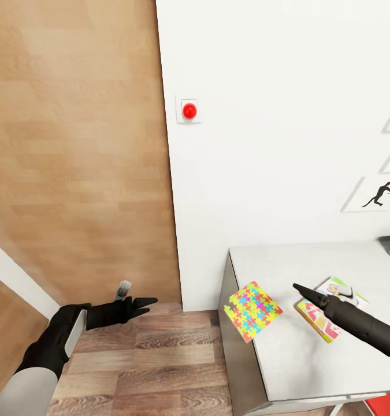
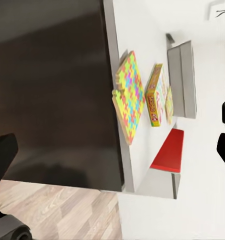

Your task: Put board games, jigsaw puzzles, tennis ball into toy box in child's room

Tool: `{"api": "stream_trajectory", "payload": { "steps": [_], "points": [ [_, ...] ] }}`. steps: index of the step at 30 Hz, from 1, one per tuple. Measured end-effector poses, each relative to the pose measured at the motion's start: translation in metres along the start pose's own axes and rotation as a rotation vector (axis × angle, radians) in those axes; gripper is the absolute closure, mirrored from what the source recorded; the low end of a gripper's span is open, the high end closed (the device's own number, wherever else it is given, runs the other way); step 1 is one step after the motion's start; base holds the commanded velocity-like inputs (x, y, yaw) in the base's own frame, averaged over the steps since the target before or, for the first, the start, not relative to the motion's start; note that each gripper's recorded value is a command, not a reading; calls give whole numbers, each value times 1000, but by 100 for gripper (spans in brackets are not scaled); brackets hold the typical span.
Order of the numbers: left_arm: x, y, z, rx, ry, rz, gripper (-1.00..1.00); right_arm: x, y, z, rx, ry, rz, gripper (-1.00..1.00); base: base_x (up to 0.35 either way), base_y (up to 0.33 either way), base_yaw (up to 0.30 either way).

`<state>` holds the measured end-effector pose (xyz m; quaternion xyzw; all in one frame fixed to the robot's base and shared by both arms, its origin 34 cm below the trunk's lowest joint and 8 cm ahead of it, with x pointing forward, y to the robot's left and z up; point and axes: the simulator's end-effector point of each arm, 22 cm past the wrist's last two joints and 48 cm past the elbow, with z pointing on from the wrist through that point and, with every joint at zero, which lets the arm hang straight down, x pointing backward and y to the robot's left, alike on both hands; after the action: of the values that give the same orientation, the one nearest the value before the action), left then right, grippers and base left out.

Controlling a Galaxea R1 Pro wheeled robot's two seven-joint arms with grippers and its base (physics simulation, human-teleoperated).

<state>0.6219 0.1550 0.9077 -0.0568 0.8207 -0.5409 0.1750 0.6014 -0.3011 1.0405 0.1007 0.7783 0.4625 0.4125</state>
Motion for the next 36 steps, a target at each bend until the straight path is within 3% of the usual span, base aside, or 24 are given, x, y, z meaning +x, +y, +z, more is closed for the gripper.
{"api": "stream_trajectory", "payload": {
  "steps": [11,26,36],
  "points": [
    [0,-14,1,55,2,4,-100,-4,5,-5,-26,-17,3,-100,0,0,-40],
    [-2,-24,1,67,-2,20,-100,-7,12,-7,-36,-27,-5,-100,-40,-32,-167],
    [-3,-26,1,71,-3,23,-100,-8,13,-8,-38,-28,-7,-100,-85,-33,-36]
  ]
}}
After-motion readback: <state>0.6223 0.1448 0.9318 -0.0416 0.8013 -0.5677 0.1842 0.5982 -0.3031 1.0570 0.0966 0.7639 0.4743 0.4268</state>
